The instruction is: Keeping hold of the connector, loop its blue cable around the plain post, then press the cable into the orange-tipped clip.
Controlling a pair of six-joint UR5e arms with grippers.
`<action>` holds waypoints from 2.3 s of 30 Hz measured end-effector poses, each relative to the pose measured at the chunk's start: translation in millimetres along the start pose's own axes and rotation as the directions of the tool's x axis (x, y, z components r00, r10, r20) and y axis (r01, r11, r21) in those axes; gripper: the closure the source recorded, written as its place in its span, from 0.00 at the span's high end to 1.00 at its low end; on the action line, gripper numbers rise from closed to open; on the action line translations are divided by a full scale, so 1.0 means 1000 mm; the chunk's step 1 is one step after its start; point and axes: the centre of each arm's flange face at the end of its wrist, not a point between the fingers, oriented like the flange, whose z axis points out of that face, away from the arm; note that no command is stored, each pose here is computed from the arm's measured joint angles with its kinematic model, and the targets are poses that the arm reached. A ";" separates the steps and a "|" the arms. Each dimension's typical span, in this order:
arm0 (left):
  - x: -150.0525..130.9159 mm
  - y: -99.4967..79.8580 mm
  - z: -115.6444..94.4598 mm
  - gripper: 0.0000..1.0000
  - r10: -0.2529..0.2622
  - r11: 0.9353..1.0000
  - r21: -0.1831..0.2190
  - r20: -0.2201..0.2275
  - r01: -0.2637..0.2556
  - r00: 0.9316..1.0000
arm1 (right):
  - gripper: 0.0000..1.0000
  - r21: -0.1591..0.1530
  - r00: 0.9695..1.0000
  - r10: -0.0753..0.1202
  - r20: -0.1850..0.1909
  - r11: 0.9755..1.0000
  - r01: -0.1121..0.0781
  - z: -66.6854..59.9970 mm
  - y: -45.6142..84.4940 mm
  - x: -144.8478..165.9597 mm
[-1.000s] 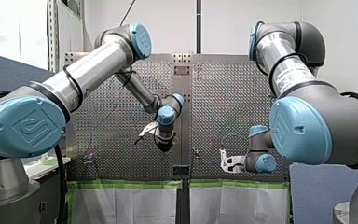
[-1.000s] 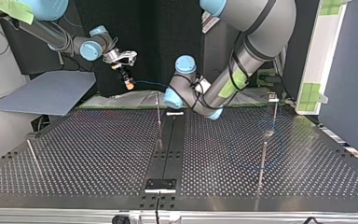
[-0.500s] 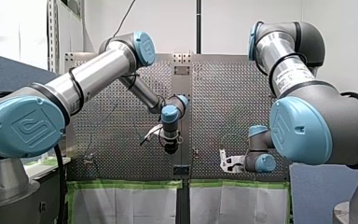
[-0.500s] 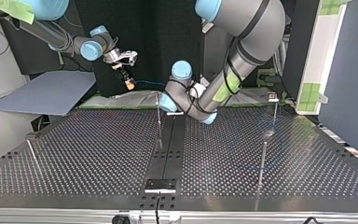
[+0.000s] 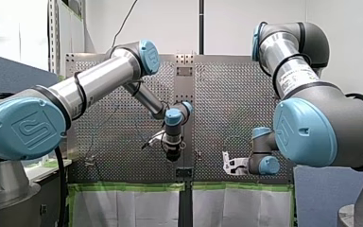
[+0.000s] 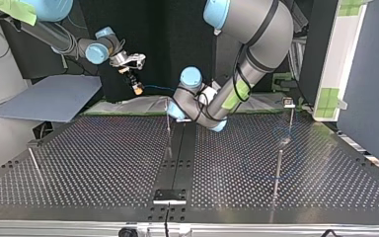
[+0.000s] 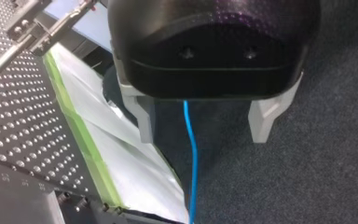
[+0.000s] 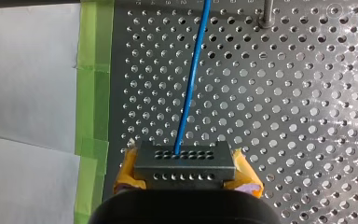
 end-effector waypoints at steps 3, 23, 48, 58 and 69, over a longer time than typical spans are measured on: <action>-0.004 0.000 -0.005 1.00 0.001 1.000 0.014 -0.010 -0.001 1.000 | 0.00 0.000 1.000 0.000 0.000 1.000 0.000 0.000 0.000 0.000; -0.012 -0.004 -0.009 1.00 0.003 0.998 0.059 -0.110 0.004 0.994 | 0.00 0.003 1.000 -0.002 -0.002 1.000 0.002 0.002 -0.001 0.002; -0.015 0.002 0.024 1.00 -0.079 0.995 0.051 -0.043 0.081 0.996 | 0.00 0.007 1.000 -0.005 -0.006 1.000 0.005 0.004 -0.003 0.002; -0.014 -0.009 0.049 1.00 -0.083 0.995 0.057 -0.022 0.084 0.996 | 0.00 0.010 1.000 -0.006 -0.006 1.000 0.006 0.004 -0.004 0.003; 0.021 -0.021 0.094 1.00 -0.066 0.996 0.058 -0.082 0.071 0.994 | 0.00 0.015 1.000 -0.008 -0.007 1.000 0.008 0.005 -0.007 0.003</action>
